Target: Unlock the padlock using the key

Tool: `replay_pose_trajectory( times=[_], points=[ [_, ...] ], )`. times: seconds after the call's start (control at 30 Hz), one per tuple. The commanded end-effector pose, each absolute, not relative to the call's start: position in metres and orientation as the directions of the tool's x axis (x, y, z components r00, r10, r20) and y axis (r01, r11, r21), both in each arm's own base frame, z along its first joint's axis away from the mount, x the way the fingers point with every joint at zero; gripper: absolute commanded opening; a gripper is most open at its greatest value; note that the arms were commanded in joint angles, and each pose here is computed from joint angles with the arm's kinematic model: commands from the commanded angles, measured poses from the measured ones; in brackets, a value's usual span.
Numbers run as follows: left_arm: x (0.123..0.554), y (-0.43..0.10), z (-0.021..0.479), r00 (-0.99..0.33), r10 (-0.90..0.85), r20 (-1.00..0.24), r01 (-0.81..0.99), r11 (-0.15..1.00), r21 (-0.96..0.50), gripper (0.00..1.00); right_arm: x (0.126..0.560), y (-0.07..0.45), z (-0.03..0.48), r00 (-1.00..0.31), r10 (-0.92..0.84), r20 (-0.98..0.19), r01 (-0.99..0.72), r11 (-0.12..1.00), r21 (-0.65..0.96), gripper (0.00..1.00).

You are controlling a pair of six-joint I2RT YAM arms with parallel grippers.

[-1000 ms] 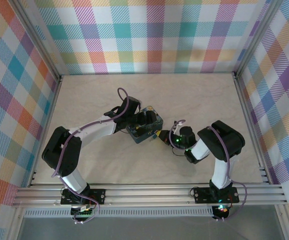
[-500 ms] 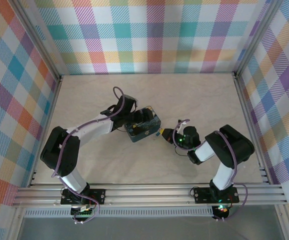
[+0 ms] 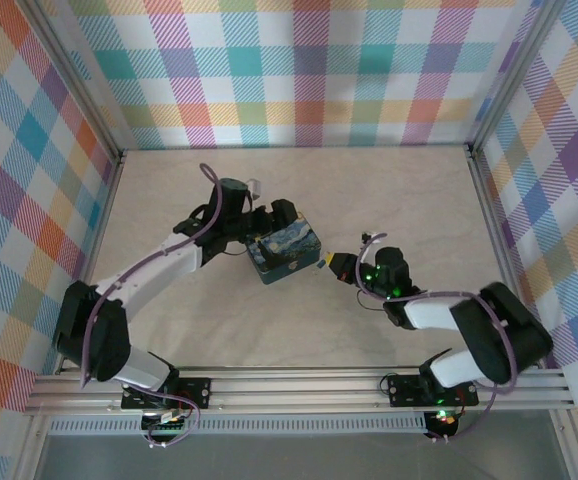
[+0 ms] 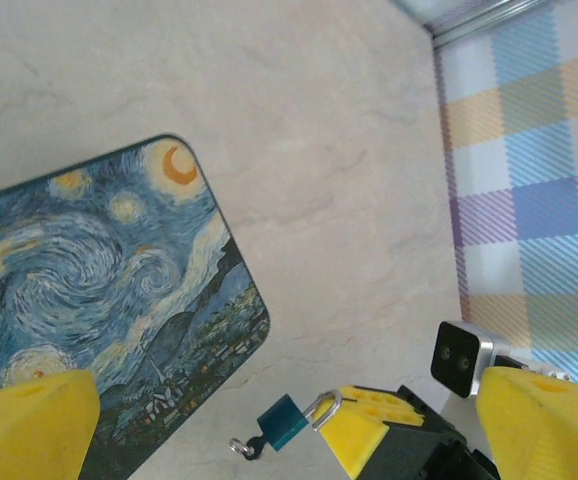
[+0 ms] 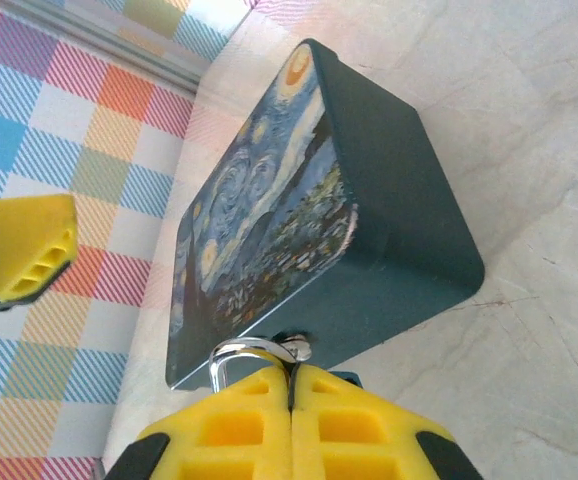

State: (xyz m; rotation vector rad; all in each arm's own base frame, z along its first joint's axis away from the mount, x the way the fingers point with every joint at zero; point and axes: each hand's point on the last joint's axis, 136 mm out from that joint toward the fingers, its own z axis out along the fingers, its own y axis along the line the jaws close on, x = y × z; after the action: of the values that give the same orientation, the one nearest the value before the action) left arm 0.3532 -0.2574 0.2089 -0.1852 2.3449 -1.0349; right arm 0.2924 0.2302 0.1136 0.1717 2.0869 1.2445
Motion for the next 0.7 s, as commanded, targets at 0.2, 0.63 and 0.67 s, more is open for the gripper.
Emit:
replay_pose_trajectory(
  times=[0.2,0.63,0.67],
  points=[
    [0.334,-0.193,0.228,-0.687,-0.403,-0.605,0.060,0.798,-0.599,0.98,0.268,0.219,0.142,-0.780,0.276,-0.562,-0.283,0.645,0.709,0.00],
    [0.293,-0.104,0.219,-0.513,-0.507,-0.693,-0.185,0.853,-0.488,1.00,0.227,0.199,0.160,-0.847,0.088,-0.525,-0.295,0.743,0.601,0.00],
    [0.291,-0.101,0.218,-0.504,-0.513,-0.695,-0.193,0.851,-0.488,1.00,0.223,0.196,0.158,-0.859,0.075,-0.507,-0.284,0.753,0.593,0.00]
  ],
)
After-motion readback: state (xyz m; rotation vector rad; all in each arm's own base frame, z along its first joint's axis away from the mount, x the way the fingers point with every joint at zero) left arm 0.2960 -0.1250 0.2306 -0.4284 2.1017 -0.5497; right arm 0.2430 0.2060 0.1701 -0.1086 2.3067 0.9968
